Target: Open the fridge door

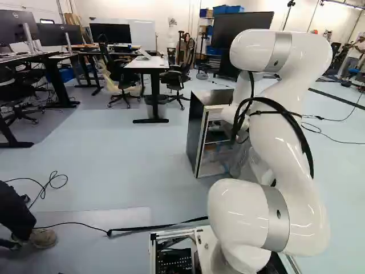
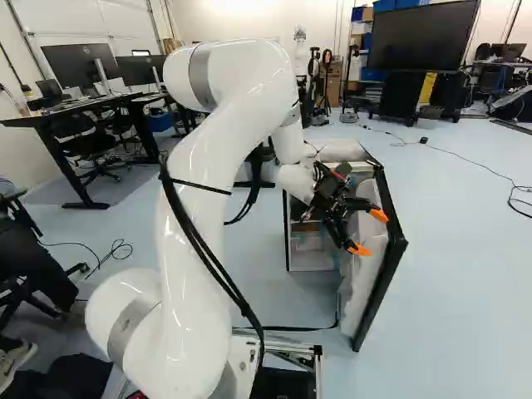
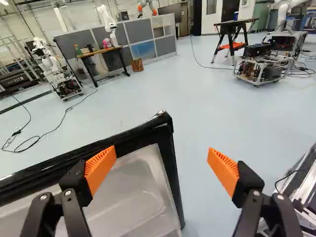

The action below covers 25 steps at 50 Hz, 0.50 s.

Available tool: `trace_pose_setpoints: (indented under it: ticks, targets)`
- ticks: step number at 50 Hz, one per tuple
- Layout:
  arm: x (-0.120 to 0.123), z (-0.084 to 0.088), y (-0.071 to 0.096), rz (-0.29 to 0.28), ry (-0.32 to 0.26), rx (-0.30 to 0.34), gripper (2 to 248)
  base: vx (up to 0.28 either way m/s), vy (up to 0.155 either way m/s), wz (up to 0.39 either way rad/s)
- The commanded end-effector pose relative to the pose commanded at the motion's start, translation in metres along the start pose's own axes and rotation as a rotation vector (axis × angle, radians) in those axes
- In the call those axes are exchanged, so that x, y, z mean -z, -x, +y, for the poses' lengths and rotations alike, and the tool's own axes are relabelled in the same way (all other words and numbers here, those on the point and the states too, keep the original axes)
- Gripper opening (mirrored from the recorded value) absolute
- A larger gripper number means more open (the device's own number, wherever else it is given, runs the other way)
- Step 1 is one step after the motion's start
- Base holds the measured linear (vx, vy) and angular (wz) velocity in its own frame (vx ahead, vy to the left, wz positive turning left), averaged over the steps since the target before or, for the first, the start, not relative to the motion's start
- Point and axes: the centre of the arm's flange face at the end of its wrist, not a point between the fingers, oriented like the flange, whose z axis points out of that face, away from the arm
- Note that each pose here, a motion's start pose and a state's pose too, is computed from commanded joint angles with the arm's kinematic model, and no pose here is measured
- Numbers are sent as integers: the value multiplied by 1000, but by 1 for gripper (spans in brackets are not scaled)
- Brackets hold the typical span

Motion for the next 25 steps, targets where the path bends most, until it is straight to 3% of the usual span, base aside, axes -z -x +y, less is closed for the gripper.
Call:
trace_pose_setpoints:
  ticks: [12,25]
  targets:
    - [-26,-17,-5,-12,41,-42,247,0,0,0]
    - [-32,-20,-6,-23,48,-50,247,0,0,0]
